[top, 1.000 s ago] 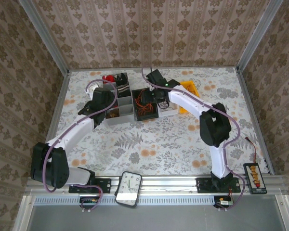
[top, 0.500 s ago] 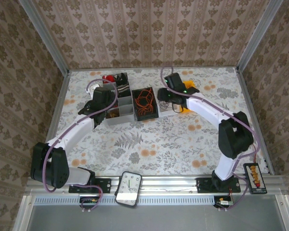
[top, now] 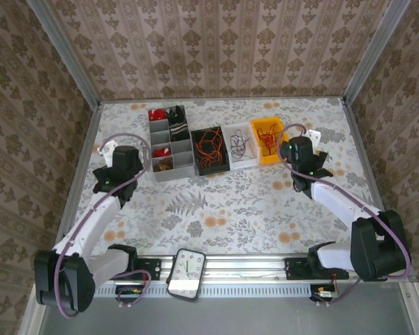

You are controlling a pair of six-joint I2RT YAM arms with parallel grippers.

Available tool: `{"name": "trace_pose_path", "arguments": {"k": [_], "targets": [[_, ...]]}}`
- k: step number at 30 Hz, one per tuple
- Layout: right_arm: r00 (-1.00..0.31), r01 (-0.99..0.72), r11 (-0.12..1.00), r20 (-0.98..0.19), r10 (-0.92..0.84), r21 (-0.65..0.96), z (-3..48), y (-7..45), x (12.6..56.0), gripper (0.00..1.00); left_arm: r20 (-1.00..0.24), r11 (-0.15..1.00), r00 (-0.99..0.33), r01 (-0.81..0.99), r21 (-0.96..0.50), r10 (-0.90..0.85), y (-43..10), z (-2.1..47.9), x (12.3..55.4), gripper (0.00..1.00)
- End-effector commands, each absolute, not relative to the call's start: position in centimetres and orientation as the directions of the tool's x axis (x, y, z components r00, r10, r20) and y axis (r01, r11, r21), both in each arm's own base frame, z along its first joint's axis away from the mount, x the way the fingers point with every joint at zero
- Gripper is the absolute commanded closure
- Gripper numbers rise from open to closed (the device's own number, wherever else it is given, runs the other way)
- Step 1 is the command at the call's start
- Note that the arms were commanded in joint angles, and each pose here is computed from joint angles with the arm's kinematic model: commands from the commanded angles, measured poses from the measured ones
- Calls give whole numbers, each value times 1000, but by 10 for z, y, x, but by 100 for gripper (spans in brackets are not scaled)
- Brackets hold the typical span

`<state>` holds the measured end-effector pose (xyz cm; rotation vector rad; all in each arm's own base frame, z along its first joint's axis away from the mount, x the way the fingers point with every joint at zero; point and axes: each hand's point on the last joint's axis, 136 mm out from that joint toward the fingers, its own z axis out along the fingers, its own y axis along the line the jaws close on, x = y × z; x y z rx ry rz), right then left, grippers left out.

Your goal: Untangle the cables

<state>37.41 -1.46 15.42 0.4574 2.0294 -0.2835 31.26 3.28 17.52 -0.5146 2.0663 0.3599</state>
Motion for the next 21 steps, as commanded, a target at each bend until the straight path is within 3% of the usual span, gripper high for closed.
{"name": "trace_pose_path", "arguments": {"k": [1,6,9,16,17,21], "targets": [[-386,528,842,-914,124,-109,149,-45,373,0,-858,810,-510,-528,256,-61,63,166,291,0],[-418,483,849,-909,8,-214,124,-44,388,0,-844,808,-536,-493,322,9,76,140,298,0],[-342,392,905,-939,-20,-162,119,-34,395,0,-833,836,-550,-483,260,-59,77,119,306,0],[-346,125,992,-937,41,-3,96,-14,398,0,-876,821,-481,-517,242,-44,77,116,332,0],[-305,124,992,-952,38,0,99,-15,400,0,-880,826,-473,-507,246,-28,76,117,338,0],[-341,127,992,-939,43,-1,97,-15,398,0,-891,840,-453,-466,278,44,71,122,365,0]]}}
